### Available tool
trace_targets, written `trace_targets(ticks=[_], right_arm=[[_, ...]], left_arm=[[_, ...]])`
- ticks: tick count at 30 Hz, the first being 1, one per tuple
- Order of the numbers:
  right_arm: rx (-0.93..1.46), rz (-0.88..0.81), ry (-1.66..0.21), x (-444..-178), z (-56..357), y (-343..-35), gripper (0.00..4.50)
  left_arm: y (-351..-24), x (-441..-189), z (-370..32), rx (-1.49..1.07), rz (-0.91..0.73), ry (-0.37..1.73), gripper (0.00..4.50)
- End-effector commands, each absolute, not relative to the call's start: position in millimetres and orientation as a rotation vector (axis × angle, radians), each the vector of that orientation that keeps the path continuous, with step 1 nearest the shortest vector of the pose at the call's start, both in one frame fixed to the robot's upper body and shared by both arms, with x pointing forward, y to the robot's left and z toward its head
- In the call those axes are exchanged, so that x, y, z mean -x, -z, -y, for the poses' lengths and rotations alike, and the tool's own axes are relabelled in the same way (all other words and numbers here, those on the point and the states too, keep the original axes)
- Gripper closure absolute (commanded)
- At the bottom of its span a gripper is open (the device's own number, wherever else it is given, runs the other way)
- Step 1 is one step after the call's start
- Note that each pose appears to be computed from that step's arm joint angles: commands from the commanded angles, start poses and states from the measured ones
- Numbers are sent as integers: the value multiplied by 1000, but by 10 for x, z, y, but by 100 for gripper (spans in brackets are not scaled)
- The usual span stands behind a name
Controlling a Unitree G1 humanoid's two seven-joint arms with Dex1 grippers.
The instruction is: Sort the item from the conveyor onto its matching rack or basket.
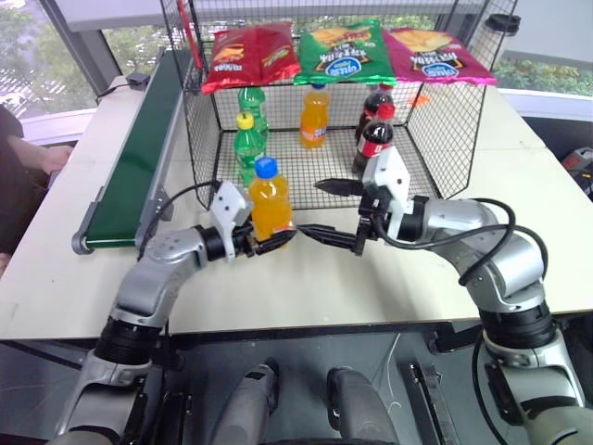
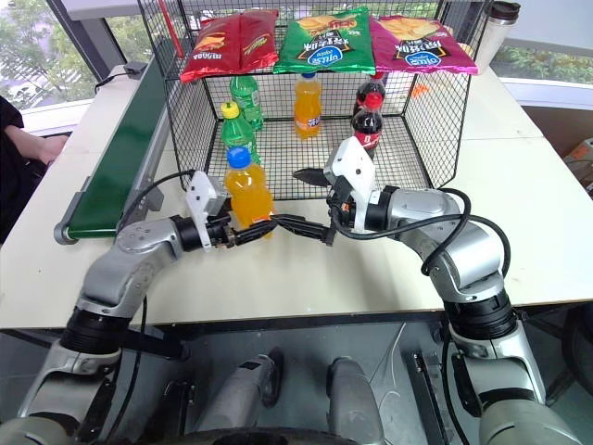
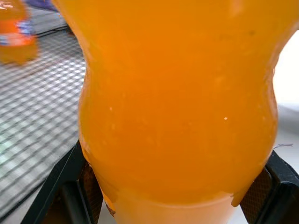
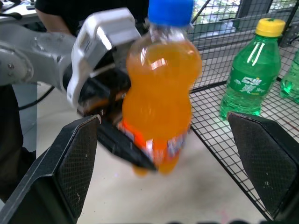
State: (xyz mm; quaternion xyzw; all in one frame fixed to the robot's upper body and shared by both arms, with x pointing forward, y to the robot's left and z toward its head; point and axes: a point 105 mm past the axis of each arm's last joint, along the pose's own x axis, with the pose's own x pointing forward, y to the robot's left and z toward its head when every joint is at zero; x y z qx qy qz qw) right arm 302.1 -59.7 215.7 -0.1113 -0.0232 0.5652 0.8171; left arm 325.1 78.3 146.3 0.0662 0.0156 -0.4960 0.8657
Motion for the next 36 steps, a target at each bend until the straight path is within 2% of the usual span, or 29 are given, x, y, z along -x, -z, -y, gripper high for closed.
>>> trace_targets(ticks=[1, 17, 36], right_arm=[[266, 137, -1251, -2971, 457, -2327, 0], [277, 140, -1254, -3107, 387, -2259, 0], [321, 143, -1242, -3141, 478, -2276, 0]], left_arm=[[-1636, -3191, -639, -177, 61, 1103, 149], [-1826, -3089, -453, -160, 110, 1199, 149], [-1763, -3089, -535, -190, 88, 1199, 149]])
